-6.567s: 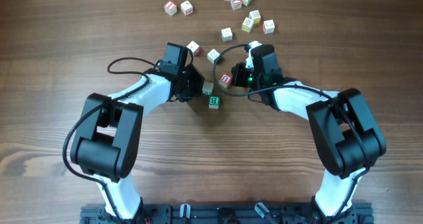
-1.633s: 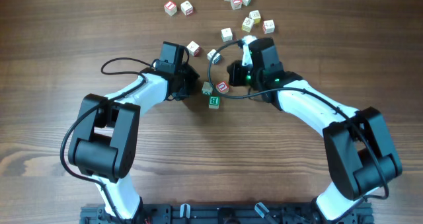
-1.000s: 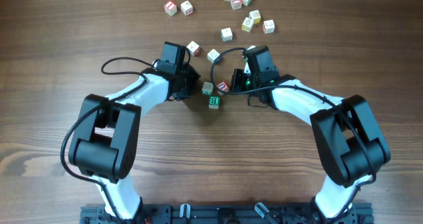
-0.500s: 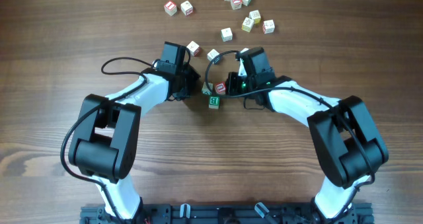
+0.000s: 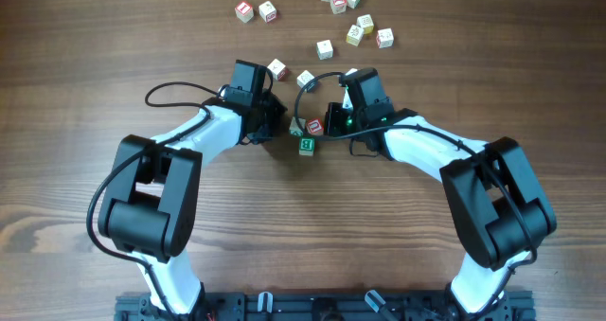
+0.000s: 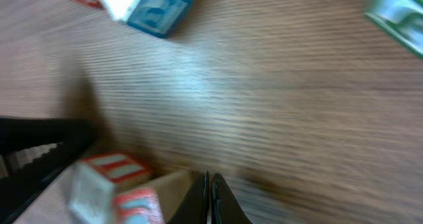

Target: Form a circle

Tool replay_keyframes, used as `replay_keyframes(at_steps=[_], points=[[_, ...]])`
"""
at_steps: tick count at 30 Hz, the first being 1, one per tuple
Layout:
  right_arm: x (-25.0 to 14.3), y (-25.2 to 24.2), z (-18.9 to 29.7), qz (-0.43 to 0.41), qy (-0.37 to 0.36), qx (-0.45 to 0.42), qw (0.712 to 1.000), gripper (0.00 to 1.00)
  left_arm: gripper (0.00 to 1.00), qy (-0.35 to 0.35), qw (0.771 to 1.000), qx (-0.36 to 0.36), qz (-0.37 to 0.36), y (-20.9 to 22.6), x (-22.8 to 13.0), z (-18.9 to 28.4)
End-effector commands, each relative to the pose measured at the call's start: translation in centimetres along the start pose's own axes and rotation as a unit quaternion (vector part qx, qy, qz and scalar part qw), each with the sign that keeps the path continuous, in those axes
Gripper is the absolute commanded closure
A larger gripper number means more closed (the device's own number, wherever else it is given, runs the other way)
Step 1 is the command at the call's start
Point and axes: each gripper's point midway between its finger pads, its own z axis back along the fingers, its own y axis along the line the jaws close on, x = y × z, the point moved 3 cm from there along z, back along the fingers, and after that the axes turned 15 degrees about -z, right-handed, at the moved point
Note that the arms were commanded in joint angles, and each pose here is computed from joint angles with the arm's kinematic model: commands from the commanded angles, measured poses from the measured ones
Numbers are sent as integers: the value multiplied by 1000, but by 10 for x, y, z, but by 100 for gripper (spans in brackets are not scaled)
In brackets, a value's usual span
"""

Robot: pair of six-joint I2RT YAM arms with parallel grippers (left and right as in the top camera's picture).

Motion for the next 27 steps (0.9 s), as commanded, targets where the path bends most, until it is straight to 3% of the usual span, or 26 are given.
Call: replay_keyframes(at_steps=[1, 4, 9, 15, 19, 27], points=[[13, -13, 12, -31, -46, -50, 997, 95, 96, 15, 995, 102, 19, 56, -21, -24], [24, 2, 33, -2, -75, -34, 997, 95, 96, 18, 994, 105, 22, 58, -22, -23], [27, 21, 52, 9, -78, 2, 997, 95, 96, 20, 986, 137, 90, 80, -18, -17], [3, 37, 47, 39, -47, 15, 998, 95, 96, 14, 978, 160, 130, 105, -5, -8], [-8, 35, 45, -17, -46, -7, 999, 95, 96, 14, 978, 162, 131, 108, -5, -8], [-37, 52, 36, 59, -33, -7, 998, 96, 96, 14, 978, 159, 131, 107, -5, -9]])
